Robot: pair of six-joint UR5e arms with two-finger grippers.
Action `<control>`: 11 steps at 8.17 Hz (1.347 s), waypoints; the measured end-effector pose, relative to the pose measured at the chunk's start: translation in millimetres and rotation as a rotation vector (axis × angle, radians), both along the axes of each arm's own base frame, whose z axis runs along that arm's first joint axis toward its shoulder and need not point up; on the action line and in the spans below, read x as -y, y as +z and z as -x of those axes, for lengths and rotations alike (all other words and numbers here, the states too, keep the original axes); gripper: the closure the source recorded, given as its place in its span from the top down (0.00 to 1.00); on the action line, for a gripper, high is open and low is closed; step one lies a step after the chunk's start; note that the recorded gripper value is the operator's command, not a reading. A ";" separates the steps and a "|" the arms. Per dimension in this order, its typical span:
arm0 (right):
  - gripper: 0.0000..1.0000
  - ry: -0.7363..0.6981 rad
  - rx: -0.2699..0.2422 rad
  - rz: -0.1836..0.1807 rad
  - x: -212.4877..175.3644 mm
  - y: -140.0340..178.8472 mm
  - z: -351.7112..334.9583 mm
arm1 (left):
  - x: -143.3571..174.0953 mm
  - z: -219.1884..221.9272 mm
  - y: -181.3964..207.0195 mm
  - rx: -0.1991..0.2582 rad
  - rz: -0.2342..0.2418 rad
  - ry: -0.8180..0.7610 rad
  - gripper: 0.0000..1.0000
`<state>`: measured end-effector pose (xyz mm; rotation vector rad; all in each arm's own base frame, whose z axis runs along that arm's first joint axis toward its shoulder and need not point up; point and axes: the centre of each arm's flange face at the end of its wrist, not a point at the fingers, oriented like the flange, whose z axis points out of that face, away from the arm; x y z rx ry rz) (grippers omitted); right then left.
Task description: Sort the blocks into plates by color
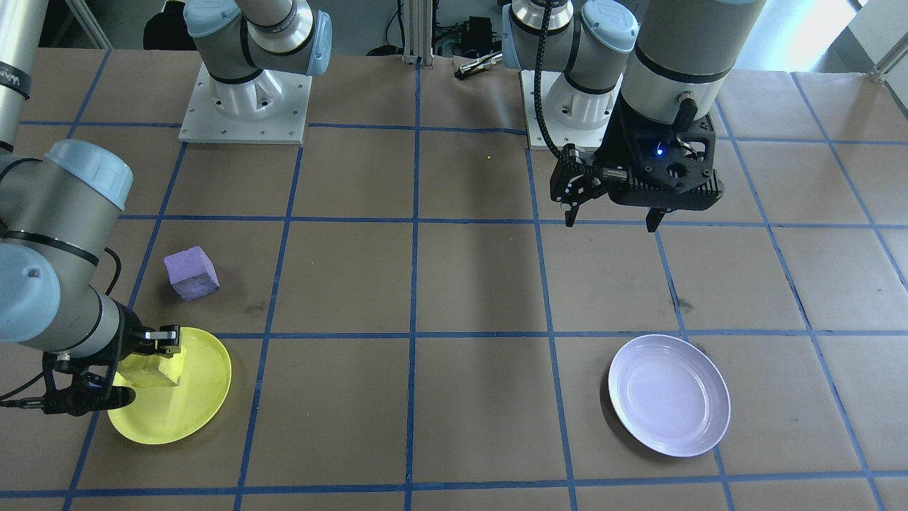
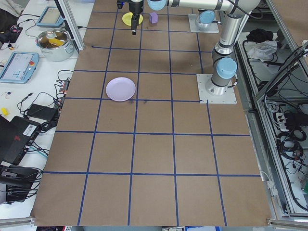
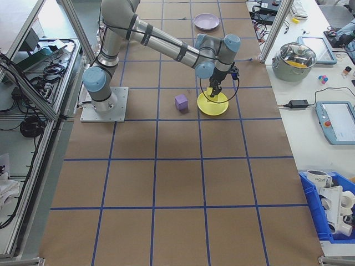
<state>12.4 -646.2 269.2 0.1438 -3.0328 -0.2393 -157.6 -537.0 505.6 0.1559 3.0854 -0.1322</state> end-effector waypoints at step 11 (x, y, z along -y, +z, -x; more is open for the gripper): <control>1.00 0.171 0.070 -0.157 -34.6 6.3 0.4 | -3.5 0.0 5.0 -0.002 0.009 0.000 1.00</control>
